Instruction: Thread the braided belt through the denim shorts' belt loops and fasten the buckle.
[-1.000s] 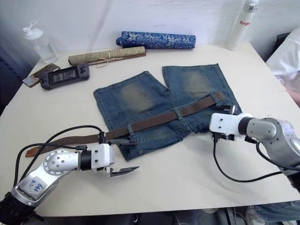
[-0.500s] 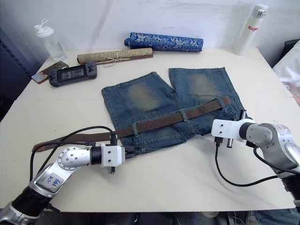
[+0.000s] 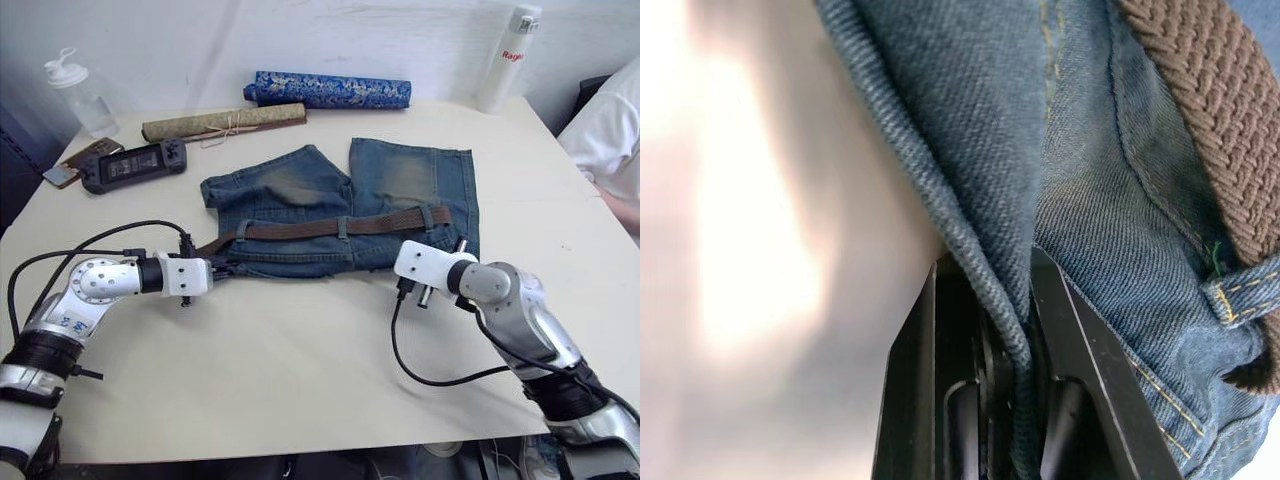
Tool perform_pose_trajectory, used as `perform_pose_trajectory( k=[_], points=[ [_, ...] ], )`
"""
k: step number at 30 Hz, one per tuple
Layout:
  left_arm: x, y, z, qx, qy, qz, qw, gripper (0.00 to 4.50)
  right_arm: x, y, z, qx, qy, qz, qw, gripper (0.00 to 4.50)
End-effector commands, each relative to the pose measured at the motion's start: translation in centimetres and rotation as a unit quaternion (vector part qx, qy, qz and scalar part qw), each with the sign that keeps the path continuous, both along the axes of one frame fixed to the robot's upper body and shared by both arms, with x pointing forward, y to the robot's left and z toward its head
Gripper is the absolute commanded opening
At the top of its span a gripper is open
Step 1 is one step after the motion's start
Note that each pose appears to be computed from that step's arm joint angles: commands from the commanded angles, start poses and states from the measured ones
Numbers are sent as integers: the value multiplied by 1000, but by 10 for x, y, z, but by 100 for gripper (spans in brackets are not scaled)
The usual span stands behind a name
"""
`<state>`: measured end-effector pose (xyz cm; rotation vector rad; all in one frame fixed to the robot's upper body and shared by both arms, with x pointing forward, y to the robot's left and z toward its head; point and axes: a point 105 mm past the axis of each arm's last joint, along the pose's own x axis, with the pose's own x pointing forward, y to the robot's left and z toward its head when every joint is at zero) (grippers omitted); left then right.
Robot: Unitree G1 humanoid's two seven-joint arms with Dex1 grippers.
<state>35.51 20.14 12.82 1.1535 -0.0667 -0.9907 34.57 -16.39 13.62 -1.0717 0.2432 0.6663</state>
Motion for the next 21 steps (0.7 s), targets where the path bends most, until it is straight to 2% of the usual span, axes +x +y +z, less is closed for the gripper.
perform_pose_trajectory(
  k=[1, 6, 8, 9, 10, 12, 14, 17, 20, 21],
  points=[
    [0, 7, -15, 14, 28, 1, 1000, 62, 4, -2, -21, -39, 18, 0, 999, 3],
    [-2, -3, -11, -16, 30, -20, 999, 62, 9, -11, -26, -56, 13, -11, 998, 3],
    [-4, -6, -6, -27, 33, -33, 999, 62, 8, -7, -23, -35, 16, -8, 999, 3],
    [-6, -7, -5, -31, 36, -38, 998, 118, 8, -6, -20, -29, 14, -6, 999, 0],
    [-7, -7, -3, -32, 39, -42, 998, 145, 7, -5, -17, -22, 11, -3, 1000, 0],
    [-15, -6, 4, -35, 55, -52, 996, 232, -2, -7, -9, 16, 34, 2, 999, 86],
    [-23, -7, 19, -65, 72, -60, 993, 323, -10, -9, 3, 61, 52, 4, 997, 166],
    [-33, -2, 49, -114, 112, -53, 986, 327, -19, -23, 30, 112, 79, 0, 991, 302],
    [-36, 8, 79, -187, 183, -33, 965, 327, -23, -33, 62, 175, 119, 2, 977, 447],
    [-34, 10, 89, -223, 208, -25, 952, 327, -18, -38, 72, 205, 130, -15, 970, 447]
  ],
)
